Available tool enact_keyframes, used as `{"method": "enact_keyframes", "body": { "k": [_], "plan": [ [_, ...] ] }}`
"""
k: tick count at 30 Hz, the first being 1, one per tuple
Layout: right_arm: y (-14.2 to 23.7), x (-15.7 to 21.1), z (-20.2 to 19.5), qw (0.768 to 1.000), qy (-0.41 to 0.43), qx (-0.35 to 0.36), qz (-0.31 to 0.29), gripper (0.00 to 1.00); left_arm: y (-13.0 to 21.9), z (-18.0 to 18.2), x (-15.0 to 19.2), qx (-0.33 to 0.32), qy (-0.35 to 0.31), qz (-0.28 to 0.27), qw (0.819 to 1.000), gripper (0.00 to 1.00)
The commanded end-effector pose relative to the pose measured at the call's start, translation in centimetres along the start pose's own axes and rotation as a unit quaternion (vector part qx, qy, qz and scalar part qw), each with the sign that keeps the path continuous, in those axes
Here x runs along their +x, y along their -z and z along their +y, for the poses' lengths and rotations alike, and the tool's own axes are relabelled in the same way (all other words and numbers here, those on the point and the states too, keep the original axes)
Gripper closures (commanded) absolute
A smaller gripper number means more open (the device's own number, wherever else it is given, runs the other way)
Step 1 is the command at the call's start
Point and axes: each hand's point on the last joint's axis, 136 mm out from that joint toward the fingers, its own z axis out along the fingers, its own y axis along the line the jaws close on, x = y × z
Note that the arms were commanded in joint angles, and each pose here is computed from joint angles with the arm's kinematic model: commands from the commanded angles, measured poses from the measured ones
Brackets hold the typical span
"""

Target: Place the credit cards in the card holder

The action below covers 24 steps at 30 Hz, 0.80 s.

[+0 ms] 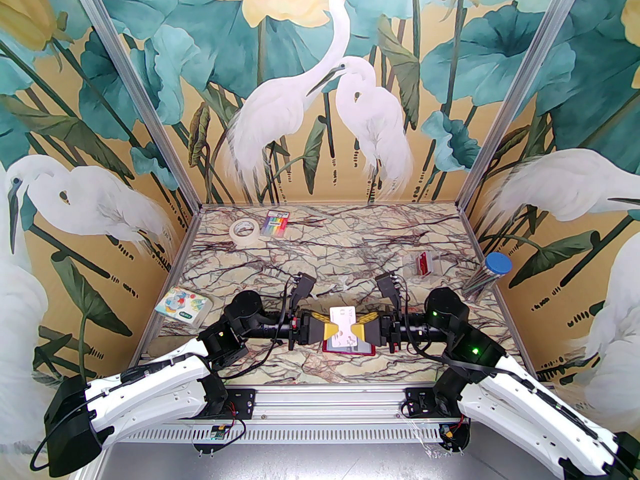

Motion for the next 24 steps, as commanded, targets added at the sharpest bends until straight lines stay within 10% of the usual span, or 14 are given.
{"method": "enact_keyframes", "body": {
  "k": [1, 22, 24],
  "plan": [
    [0.17, 0.15, 0.82, 1.0, 0.016, -0.011, 0.006, 0.91, -0.26, -0.21, 0.44, 0.009, 0.008, 0.019, 1.0, 1.0],
    [0.21, 0.51, 1.0, 1.0, 0.018, -0.012, 0.015, 1.0, -0.85, 0.51, 1.38, 0.013, 0.019, 0.045, 0.999, 1.0],
    [0.2, 0.47, 0.54, 1.0, 0.017, 0.002, 0.014, 1.0, -0.77, 0.68, 1.2, 0.006, 0.017, 0.039, 0.999, 0.8]
  ]
}}
